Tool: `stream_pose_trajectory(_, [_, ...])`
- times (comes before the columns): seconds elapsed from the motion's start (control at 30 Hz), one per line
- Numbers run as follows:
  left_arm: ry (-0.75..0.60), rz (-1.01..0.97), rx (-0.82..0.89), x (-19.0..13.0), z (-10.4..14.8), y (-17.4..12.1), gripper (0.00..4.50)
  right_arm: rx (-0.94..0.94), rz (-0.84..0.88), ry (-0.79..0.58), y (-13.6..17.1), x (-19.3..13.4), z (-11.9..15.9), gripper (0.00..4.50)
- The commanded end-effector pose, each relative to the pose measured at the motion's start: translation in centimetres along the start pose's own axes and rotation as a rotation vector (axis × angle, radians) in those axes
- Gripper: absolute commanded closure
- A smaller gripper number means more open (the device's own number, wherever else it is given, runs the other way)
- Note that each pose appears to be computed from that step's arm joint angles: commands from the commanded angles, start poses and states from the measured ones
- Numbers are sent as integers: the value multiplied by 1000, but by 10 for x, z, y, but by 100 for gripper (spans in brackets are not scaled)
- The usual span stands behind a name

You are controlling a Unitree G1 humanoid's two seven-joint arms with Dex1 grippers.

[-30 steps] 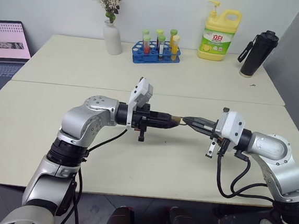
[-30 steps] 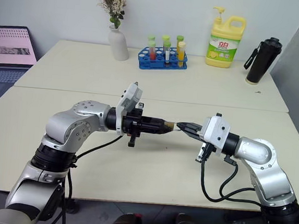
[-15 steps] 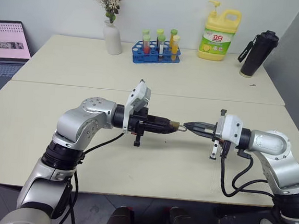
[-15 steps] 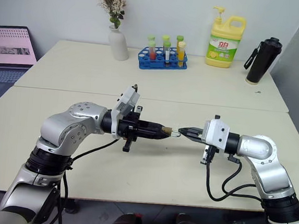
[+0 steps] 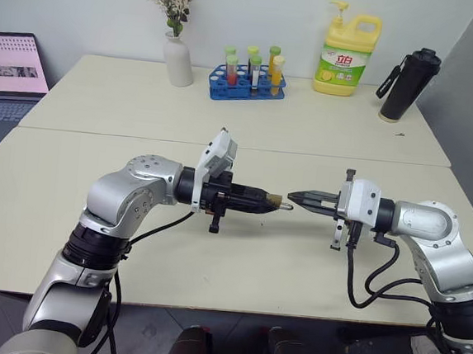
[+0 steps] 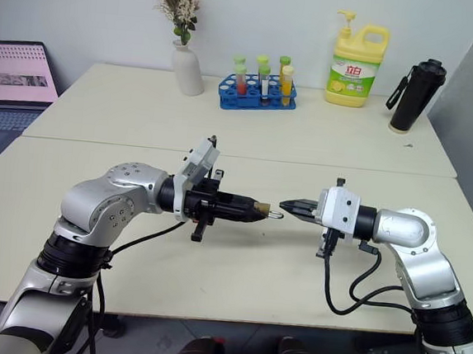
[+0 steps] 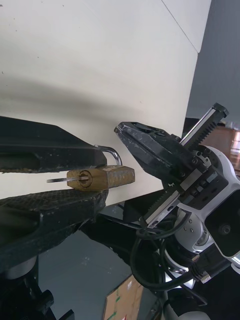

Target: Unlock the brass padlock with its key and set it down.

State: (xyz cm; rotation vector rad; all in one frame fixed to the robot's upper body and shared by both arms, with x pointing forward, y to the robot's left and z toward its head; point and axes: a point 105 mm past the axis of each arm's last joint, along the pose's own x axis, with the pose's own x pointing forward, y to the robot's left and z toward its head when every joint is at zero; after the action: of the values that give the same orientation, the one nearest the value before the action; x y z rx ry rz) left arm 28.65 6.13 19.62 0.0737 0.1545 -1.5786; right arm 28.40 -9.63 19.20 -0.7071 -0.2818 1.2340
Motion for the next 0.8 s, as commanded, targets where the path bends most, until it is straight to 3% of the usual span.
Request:
stream_pose_trajectory(0.03, [-14,-29,38,2,9,-6,435,-41,12,-33,0,-2,13,450])
stream_pose_trajectory(0.67, [-14,-32,31,2,8,-8,435,-28,71,-25,10,-1,6,450])
stream_pose_trajectory(0.8, [-18,-21,22,3,7,-6,435,-10,59,44,11,-6,-5,450])
